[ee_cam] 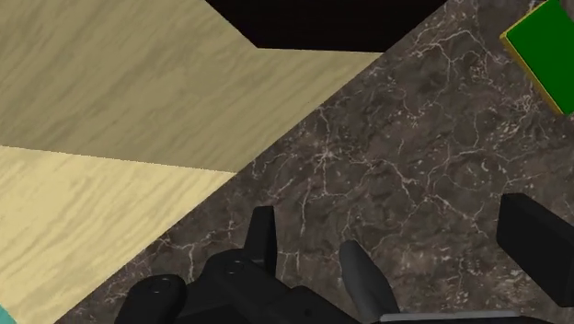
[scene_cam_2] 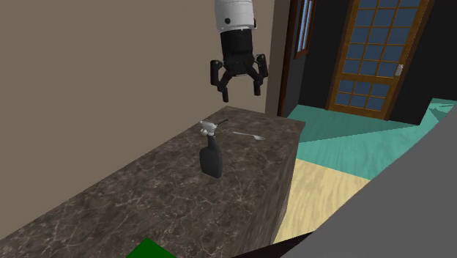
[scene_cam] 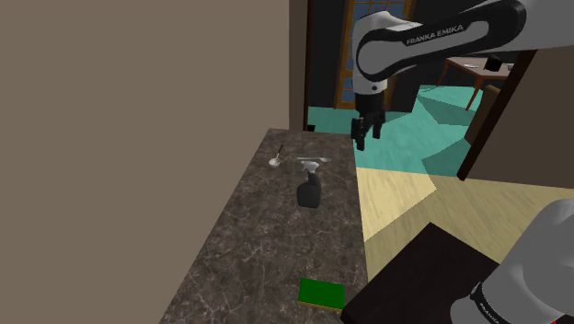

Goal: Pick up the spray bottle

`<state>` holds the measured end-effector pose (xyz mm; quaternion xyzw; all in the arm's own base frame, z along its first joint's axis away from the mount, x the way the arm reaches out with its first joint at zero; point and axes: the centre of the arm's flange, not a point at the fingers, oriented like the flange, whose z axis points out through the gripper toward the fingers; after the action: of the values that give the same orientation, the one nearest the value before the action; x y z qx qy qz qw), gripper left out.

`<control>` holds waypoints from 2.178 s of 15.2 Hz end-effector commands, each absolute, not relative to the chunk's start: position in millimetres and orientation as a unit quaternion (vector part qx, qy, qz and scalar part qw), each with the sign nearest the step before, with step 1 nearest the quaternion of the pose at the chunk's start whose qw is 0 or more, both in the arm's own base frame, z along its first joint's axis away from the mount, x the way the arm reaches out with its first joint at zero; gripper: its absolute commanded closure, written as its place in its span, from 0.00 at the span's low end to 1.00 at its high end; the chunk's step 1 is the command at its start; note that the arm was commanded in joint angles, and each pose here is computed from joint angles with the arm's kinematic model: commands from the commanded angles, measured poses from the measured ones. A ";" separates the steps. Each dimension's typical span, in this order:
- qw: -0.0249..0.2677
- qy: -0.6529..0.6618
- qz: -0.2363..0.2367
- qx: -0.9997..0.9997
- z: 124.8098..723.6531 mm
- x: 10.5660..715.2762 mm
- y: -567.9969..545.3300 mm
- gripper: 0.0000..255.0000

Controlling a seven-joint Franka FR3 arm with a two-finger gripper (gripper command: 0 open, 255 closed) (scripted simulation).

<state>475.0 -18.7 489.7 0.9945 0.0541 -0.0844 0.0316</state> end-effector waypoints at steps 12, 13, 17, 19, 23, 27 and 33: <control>0.067 0.213 -0.174 0.959 363.7 619.5 21.6 0.00; 0.070 0.225 -0.180 0.955 352.8 628.9 26.1 0.00; 0.080 0.272 -0.206 0.937 307.6 663.7 45.9 0.00; 0.085 0.295 -0.219 0.926 284.2 679.4 56.6 0.00; 0.095 0.340 -0.244 0.903 235.7 706.9 79.7 0.00; 0.098 0.350 -0.249 0.898 209.6 712.0 84.8 0.00; 0.098 0.350 -0.249 0.898 185.4 712.0 84.8 0.00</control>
<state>726.5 91.4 250.3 0.9082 0.3486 -0.2051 0.1075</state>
